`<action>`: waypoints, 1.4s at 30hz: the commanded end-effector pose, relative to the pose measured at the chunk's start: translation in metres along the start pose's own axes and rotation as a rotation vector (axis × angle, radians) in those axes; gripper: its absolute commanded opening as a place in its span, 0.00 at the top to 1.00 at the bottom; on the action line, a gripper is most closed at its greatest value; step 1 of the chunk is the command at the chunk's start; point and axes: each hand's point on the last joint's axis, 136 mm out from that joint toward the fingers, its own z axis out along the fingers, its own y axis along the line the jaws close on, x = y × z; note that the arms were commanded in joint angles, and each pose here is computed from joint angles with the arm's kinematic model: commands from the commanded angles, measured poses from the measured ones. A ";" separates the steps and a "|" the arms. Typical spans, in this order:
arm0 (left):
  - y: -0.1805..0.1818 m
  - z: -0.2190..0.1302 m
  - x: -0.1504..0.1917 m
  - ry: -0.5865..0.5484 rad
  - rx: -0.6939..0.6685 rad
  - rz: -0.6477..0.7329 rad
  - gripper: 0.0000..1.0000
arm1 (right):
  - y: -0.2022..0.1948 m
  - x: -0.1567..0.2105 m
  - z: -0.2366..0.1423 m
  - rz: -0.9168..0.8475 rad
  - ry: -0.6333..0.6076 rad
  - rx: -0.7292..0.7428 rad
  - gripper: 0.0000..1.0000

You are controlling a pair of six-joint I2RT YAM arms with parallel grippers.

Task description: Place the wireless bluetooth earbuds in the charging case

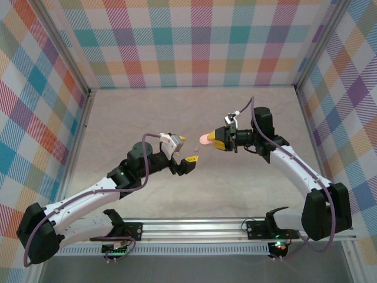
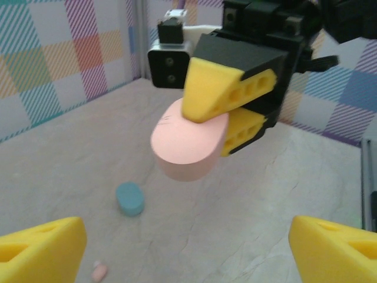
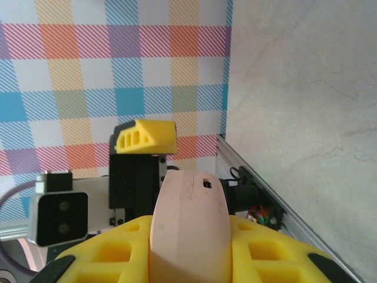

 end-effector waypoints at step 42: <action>-0.007 0.033 -0.070 -0.210 0.309 -0.125 0.45 | 0.061 0.010 0.010 0.080 -0.104 -0.181 0.73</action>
